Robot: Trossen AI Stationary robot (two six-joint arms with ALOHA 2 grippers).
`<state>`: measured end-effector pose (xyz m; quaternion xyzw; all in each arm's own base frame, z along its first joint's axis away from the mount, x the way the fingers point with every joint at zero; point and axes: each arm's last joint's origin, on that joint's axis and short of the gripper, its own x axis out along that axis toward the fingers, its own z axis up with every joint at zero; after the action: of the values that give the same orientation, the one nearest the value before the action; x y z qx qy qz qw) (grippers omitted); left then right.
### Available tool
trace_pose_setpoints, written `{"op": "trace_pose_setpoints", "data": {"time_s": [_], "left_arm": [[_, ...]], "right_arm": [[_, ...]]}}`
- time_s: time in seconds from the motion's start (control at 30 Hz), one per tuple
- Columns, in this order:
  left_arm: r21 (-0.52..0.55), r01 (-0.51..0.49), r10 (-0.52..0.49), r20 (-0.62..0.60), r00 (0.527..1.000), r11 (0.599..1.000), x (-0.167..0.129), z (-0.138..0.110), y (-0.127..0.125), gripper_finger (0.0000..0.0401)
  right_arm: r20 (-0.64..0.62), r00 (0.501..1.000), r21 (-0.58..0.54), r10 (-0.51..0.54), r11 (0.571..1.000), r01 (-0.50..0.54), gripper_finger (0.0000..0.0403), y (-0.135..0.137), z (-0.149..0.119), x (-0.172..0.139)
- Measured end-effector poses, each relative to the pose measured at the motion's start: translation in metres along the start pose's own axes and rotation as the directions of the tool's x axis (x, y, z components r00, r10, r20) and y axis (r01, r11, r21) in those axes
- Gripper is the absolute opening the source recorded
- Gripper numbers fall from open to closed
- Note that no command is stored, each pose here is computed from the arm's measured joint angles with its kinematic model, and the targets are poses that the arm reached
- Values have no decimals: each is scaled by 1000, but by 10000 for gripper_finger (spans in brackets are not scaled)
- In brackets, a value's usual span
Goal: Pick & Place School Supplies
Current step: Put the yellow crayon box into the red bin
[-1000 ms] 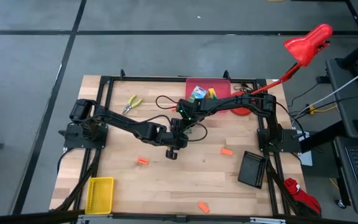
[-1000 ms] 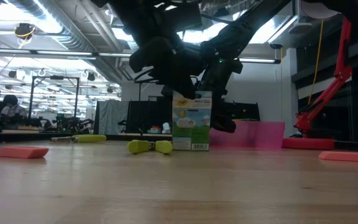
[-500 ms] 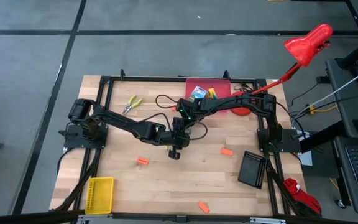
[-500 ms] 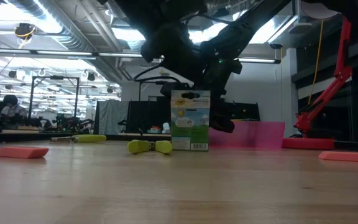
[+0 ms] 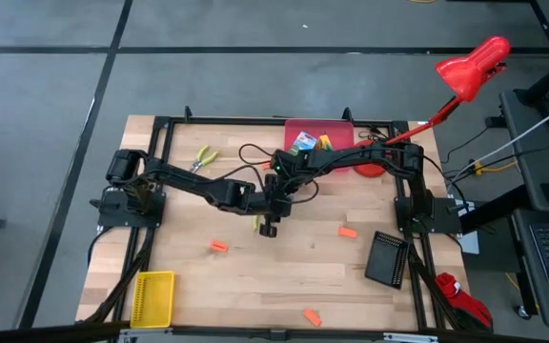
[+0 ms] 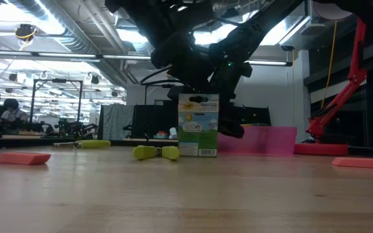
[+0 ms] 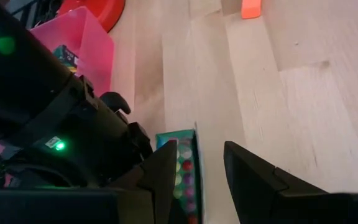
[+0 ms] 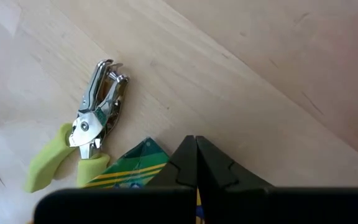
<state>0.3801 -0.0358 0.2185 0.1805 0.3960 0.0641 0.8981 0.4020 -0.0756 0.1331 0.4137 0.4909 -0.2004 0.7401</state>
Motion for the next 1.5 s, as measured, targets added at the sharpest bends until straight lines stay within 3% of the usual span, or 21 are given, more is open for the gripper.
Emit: {"op": "trace_pose_setpoints", "data": {"time_s": [1.07, 1.5], "left_arm": [[-11, 3, -4, -60, 998, 1000, 14, -8, -3, 130], [-44, -21, 19, -59, 998, 999, 14, -8, -2, 36]], "right_arm": [[10, 1000, 8, 3, 1000, -3, 0, 0, 1, 0], [8, 1000, 7, 13, 1000, -13, 0, 1, 1, 0]]}}
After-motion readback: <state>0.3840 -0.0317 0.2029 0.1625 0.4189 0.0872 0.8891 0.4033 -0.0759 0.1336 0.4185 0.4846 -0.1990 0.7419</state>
